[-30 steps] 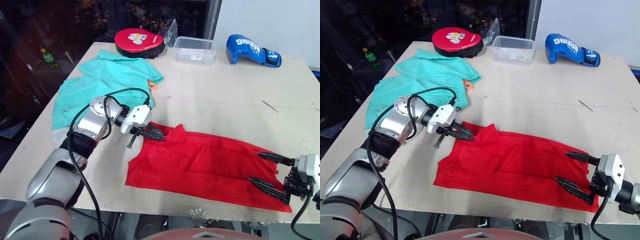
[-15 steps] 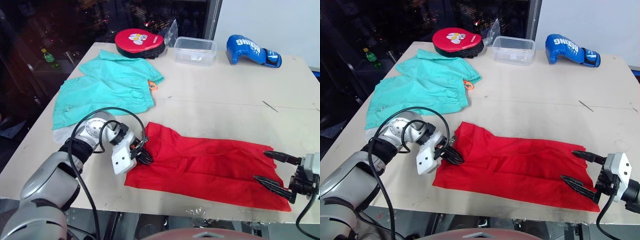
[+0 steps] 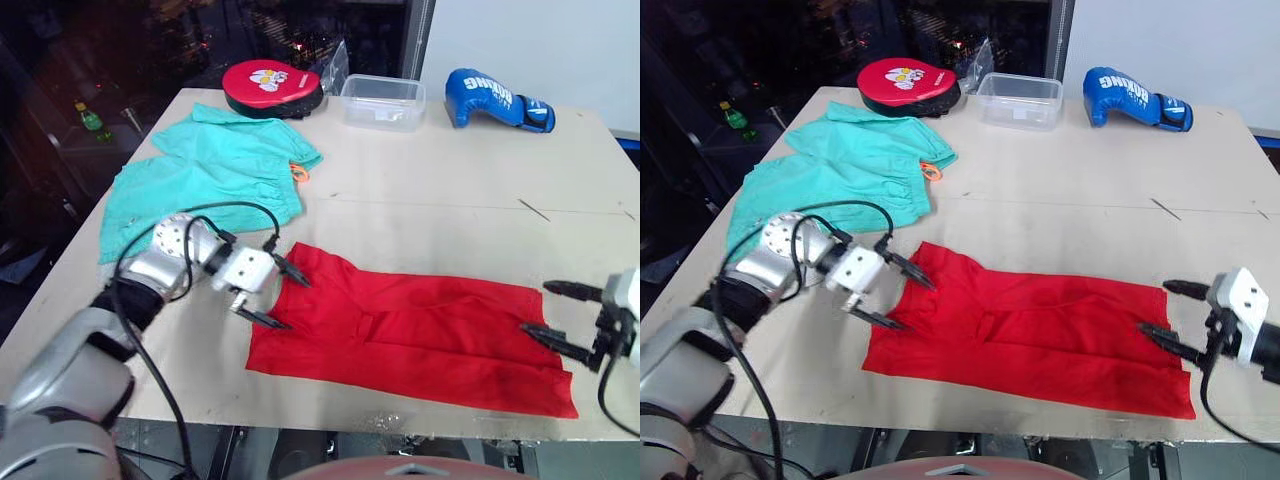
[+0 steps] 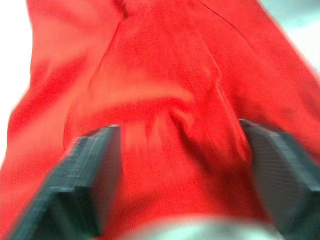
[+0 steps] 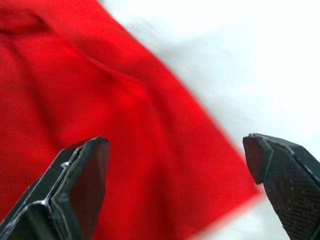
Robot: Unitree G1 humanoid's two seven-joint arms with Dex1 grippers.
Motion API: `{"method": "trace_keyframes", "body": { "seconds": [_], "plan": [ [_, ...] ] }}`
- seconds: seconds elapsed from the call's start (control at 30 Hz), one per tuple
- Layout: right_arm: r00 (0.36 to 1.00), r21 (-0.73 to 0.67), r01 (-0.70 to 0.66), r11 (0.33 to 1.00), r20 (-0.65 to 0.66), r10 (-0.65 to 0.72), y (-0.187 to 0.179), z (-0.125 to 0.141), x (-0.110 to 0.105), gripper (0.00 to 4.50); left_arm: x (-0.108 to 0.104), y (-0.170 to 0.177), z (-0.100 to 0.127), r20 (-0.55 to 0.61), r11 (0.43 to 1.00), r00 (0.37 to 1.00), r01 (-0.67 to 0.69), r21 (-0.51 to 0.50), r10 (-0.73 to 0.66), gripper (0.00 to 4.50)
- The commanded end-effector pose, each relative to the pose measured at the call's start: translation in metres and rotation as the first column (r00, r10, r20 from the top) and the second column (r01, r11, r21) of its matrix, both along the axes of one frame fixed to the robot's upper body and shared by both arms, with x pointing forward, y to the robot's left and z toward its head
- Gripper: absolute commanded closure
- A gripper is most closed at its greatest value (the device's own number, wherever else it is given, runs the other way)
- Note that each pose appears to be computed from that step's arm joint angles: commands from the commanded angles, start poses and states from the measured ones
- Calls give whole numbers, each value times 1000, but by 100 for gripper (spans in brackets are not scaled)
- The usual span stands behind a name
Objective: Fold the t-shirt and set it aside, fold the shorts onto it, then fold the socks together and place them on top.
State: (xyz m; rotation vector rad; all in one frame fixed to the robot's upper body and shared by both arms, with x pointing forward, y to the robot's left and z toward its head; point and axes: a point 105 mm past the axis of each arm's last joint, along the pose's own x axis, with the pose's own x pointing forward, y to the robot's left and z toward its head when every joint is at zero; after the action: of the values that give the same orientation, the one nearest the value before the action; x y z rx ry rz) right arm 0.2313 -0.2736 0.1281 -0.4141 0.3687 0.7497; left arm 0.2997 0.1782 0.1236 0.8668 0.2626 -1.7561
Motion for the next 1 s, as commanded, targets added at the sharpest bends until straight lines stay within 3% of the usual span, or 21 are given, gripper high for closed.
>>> {"method": "trace_keyframes", "body": {
  "seconds": [0.03, 0.13, 0.3, 0.43, 0.57, 0.63, 0.67, 0.77, 0.87, 1.0],
  "plan": [
    [998, -85, 48, 995, -28, -50, -8, 1, 17, 0, 19, -11, 21, 10, 994, 998, -59, -96, 61, 6],
    [993, -89, 94, 992, -62, -99, -13, -1, 33, 0, 32, -17, 31, 7, 983, 995, -102, -156, 104, 6],
    [978, -136, 83, 987, -178, -106, -17, -19, 40, 0, 57, -22, 39, 42, 963, 978, -191, -188, 202, 6],
    [977, -162, 62, 985, -190, -92, -12, -25, 50, 0, 66, -16, 22, 5, 957, 961, -275, -90, 276, 6],
    [967, -177, 25, 984, -247, -69, -9, -32, 49, 132, 71, -17, 5, 5, 952, 952, -305, -9, 305, 0],
    [963, -196, 8, 981, -263, -60, -9, -35, 49, 252, 71, -18, -3, 22, 954, 954, -298, 42, 298, 0],
    [962, -202, 5, 979, -266, -59, -9, -36, 50, 286, 72, -19, -8, 37, 952, 954, -298, 68, 297, 0],
    [964, -213, -6, 977, -262, -51, -7, -37, 53, 443, 74, -23, -22, 80, 948, 954, -298, 113, 290, 0],
    [965, -229, -16, 973, -258, -45, -8, -36, 54, 447, 72, -28, -26, 35, 950, 955, -298, 95, 296, 0],
    [969, -274, -13, 962, -242, -56, -15, -31, 56, 450, 70, -22, -26, 35, 950, 957, -290, 117, 287, 162]
  ]
}}
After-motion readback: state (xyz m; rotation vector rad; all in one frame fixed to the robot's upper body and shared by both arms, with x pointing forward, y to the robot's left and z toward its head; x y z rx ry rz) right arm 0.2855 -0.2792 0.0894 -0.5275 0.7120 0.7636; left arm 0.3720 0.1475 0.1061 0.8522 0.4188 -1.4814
